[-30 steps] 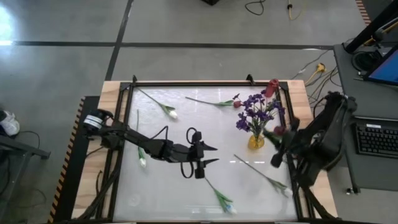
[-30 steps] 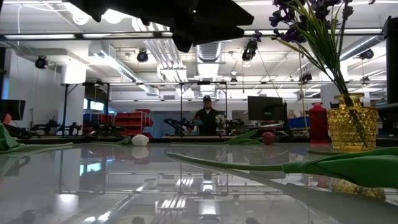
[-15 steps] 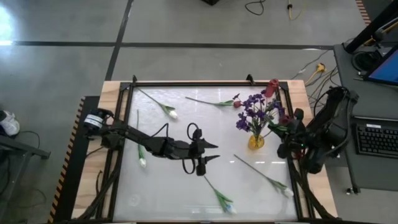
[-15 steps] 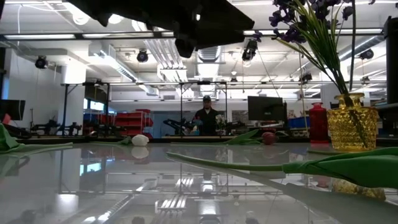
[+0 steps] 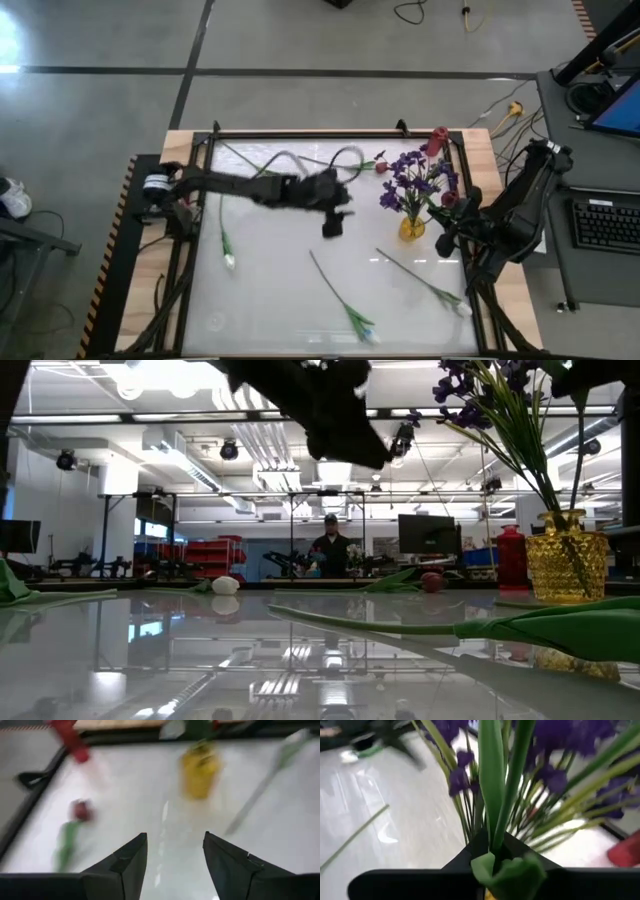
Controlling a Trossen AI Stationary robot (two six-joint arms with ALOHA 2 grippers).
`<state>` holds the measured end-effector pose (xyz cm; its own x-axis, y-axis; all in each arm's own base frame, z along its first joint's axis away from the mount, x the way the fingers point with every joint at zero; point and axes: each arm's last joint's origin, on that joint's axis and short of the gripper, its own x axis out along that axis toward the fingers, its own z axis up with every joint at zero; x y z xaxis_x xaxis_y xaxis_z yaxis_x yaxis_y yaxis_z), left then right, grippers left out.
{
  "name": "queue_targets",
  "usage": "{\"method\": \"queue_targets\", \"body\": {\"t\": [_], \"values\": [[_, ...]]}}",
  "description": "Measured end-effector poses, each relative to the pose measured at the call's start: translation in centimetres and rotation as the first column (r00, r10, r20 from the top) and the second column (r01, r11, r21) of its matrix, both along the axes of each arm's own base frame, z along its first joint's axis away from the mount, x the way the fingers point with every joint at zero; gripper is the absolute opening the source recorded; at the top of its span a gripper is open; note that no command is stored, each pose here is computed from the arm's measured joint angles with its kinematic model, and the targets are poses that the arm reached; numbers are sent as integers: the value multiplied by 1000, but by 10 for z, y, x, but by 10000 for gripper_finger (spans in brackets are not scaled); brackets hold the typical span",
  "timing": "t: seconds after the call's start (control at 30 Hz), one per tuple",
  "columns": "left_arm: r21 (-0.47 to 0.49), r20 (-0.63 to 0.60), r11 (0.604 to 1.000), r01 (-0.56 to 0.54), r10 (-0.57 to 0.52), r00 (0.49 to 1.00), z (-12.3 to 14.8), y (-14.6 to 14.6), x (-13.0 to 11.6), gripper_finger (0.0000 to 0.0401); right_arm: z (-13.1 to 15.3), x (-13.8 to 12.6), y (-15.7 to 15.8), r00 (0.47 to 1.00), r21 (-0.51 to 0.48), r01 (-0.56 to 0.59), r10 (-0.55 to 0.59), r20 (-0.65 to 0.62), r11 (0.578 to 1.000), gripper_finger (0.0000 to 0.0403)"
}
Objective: Sort flowers into vase by color
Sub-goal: Put the top red flower into the yellow vase
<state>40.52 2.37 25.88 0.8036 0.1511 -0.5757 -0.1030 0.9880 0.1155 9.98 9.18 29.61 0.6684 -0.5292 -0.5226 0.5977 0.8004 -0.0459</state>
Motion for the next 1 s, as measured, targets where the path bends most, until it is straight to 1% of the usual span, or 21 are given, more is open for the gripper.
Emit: {"method": "queue_targets", "body": {"t": [0.07,0.13,0.2,0.27,0.33,0.4,0.53,0.67,0.77,0.9,1.0], "values": [[28,-72,999,-33,35,997,4,24,4,196,-3,0,1,1000,24,10,-9,-24,1000,36],[38,-107,999,-38,42,993,7,47,8,213,-6,1,3,998,40,16,-13,-54,999,51],[13,-146,1000,-24,25,989,5,70,12,229,-9,2,5,997,53,19,-15,-77,998,71],[-33,-200,999,-13,6,980,-4,90,15,242,-11,3,8,995,67,22,-15,-99,997,94],[-72,-262,997,-7,-12,965,-15,108,17,249,-13,4,10,993,77,30,-21,-120,997,120],[-89,-299,996,2,-29,954,-20,124,17,251,-13,5,11,991,82,34,-23,-132,996,146],[-87,-367,996,27,-58,928,-33,148,18,241,-1,7,15,992,98,13,-1,-128,995,196],[-99,-456,994,44,-84,886,-50,167,14,225,22,9,17,991,115,-50,64,-117,992,239],[-90,-475,995,47,-85,876,-56,180,10,213,39,10,18,990,130,-90,103,-98,987,268],[-104,-518,994,28,-78,852,-63,196,-3,196,51,10,18,990,153,-106,119,-76,983,298],[-133,-580,991,-5,-74,811,-67,209,-20,185,53,9,19,990,159,-111,124,-72,981,311]]}}
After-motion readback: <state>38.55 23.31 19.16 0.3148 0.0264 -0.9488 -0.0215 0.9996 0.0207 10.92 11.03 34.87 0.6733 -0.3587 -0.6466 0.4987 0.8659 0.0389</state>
